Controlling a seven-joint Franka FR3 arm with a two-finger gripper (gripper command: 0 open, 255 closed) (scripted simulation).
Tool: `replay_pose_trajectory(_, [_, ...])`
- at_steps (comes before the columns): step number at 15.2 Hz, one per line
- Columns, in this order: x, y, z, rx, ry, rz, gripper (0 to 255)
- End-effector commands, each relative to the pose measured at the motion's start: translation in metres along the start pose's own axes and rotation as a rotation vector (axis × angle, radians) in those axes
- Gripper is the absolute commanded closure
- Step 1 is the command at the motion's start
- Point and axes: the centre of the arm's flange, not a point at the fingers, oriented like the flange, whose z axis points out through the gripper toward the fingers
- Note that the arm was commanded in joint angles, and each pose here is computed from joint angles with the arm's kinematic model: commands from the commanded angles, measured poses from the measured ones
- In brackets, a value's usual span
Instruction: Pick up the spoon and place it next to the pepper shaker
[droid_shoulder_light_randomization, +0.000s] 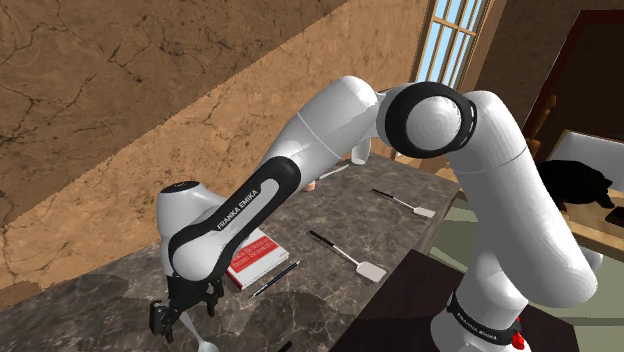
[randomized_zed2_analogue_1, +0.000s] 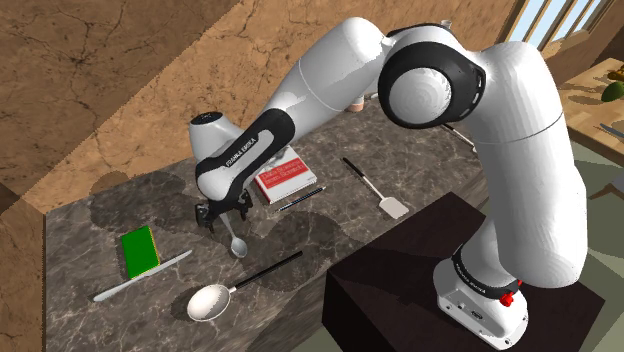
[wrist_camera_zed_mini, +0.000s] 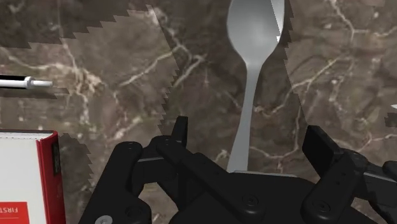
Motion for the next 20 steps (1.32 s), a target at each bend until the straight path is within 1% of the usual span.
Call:
replay_pose_trajectory(1, [0.000, 0.000, 0.000, 0.000, 0.000, 0.000, 0])
replay_pose_trajectory(2, [0.000, 0.000, 0.000, 0.000, 0.000, 0.000, 0])
replay_pose_trajectory(3, [0.000, 0.000, 0.000, 0.000, 0.000, 0.000, 255])
replay_pose_trajectory(12, [0.000, 0.000, 0.000, 0.000, 0.000, 0.000, 255])
replay_pose_trajectory(20, [-0.006, -0.006, -0.041, 0.000, 0.000, 0.000, 255])
